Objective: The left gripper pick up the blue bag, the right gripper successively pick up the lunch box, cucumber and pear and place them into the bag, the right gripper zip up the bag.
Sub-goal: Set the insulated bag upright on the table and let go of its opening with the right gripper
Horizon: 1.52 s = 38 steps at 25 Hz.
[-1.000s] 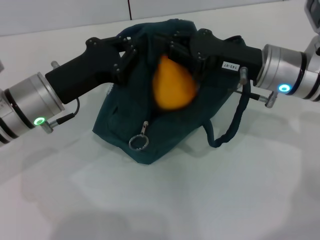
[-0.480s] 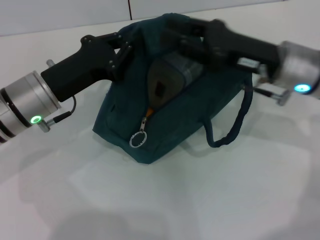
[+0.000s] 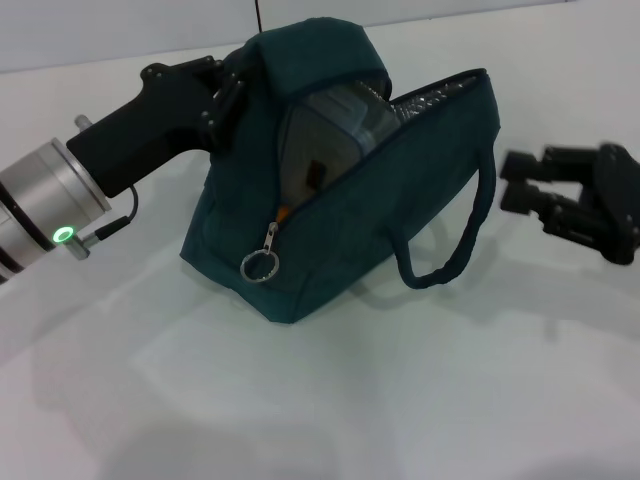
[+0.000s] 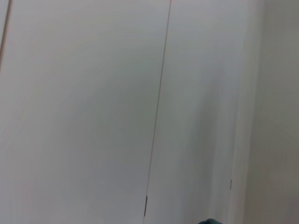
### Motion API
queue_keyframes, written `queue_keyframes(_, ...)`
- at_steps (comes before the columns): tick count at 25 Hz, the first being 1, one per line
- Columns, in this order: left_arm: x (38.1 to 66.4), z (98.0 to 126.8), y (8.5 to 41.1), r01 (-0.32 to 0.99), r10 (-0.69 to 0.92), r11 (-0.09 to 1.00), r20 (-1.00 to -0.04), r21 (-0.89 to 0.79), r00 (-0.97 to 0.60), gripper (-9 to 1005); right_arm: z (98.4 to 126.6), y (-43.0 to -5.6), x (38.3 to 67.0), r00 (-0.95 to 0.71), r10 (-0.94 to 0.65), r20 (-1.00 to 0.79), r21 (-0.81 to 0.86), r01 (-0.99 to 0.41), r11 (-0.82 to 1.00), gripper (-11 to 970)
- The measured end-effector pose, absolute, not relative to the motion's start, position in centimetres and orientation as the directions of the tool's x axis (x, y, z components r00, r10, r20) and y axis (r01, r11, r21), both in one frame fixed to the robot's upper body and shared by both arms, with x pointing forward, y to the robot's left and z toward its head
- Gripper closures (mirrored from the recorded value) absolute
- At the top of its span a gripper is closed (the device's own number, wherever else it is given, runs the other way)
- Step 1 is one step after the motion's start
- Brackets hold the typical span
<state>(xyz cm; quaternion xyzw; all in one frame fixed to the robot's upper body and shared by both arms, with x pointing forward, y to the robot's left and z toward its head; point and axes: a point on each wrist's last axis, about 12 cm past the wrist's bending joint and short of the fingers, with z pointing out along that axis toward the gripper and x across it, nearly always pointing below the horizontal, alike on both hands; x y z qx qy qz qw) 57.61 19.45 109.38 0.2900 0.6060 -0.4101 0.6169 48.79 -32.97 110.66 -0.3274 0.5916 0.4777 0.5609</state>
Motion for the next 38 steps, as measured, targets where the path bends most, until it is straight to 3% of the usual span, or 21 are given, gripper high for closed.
queue_keyframes(7, 57.7, 109.5, 19.1, 0.865, -0.144, 0.484, -0.987, -0.130, -0.068, 949, 107.8, -32.3, 48.7, -0.234, 0.093, -0.968, 0.250, -0.856, 0.452, 636)
queue_keyframes(8, 57.7, 109.5, 19.1, 0.866, -0.144, 0.484, -0.987, -0.129, -0.066, 949, 107.0, -30.3, 49.6, -0.263, 0.038, -0.964, 0.253, -0.868, 0.427, 636)
queue_keyframes(20, 57.5, 109.5, 18.7, 0.875, -0.140, 0.469, -0.988, -0.120, -0.061, 948, 107.1, -25.7, 51.4, -0.273, -0.035, -0.961, 0.250, -0.921, 0.299, 637)
queue_keyframes(28, 57.5, 109.3, 18.8, 0.871, -0.134, 0.480, -0.990, -0.108, -0.049, 948, 106.8, -24.7, 51.6, -0.280, -0.081, -0.956, 0.250, -0.930, 0.269, 716)
queue_keyframes(33, 56.9, 108.8, 19.5, 0.857, -0.134, 0.506, -0.991, -0.093, -0.028, 948, 107.0, -26.0, 51.2, -0.244, -0.016, -0.970, 0.226, -0.917, 0.330, 766)
queue_keyframes(38, 55.9, 108.0, 19.7, 0.853, -0.144, 0.515, -0.990, -0.079, -0.005, 948, 108.0, -28.2, 51.5, -0.172, 0.079, -0.982, 0.189, -0.887, 0.420, 920)
